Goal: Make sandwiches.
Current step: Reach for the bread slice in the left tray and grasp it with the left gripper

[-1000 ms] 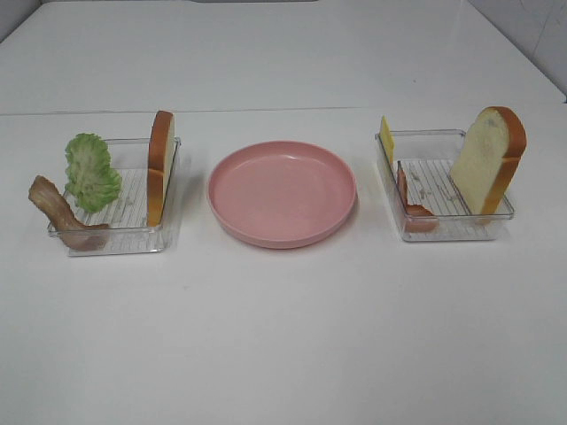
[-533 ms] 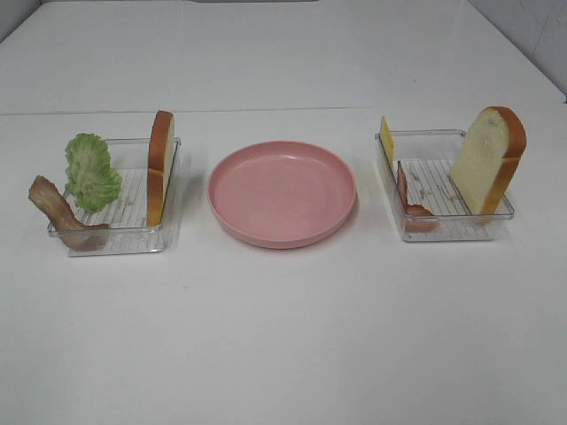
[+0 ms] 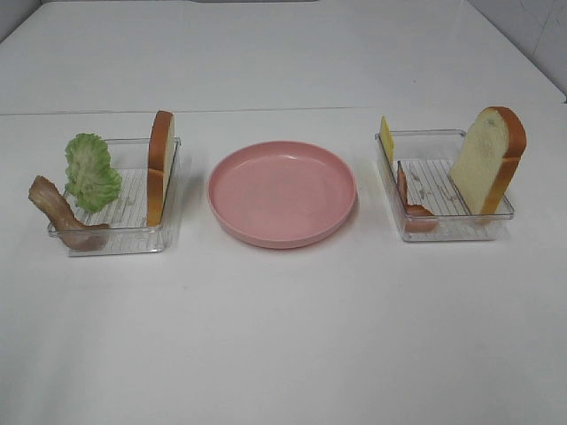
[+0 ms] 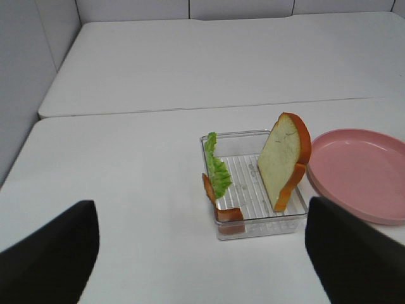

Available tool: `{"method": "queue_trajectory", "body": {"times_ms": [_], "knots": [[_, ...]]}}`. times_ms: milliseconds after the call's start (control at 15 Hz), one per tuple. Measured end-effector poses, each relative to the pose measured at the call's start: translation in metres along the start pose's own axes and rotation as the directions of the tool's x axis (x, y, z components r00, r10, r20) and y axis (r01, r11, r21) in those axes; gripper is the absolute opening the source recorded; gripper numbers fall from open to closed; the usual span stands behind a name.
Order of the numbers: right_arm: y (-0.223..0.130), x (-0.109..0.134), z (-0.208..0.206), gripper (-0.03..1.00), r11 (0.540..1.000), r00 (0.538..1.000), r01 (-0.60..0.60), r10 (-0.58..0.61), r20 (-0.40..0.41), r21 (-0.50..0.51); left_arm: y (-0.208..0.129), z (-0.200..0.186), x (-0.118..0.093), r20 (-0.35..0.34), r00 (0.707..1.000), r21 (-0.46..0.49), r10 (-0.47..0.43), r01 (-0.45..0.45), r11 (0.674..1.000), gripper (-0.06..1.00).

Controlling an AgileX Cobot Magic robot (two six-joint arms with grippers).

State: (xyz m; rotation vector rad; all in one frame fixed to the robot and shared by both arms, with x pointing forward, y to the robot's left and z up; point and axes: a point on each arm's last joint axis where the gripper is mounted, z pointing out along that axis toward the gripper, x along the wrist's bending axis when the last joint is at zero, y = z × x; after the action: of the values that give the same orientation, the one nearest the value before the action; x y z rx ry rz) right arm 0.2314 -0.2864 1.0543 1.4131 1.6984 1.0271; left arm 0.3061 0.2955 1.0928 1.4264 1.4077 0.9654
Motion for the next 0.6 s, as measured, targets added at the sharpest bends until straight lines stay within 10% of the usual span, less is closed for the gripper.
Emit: {"method": "queue_trajectory", "body": {"times_ms": [267,600], "knots": [[0.0,0.0,0.0,0.77,1.0,1.0,0.0,0.0,0.0,0.0,0.005,0.07,0.002,-0.002,0.997,0.176,-0.077,0.076,0.981,0.8],[0.0,0.0,0.0,0.77,1.0,1.0,0.0,0.0,0.0,0.0,0.034,0.162,0.002,-0.014,0.992,0.478,-0.122,0.114,0.871,0.77]]}}
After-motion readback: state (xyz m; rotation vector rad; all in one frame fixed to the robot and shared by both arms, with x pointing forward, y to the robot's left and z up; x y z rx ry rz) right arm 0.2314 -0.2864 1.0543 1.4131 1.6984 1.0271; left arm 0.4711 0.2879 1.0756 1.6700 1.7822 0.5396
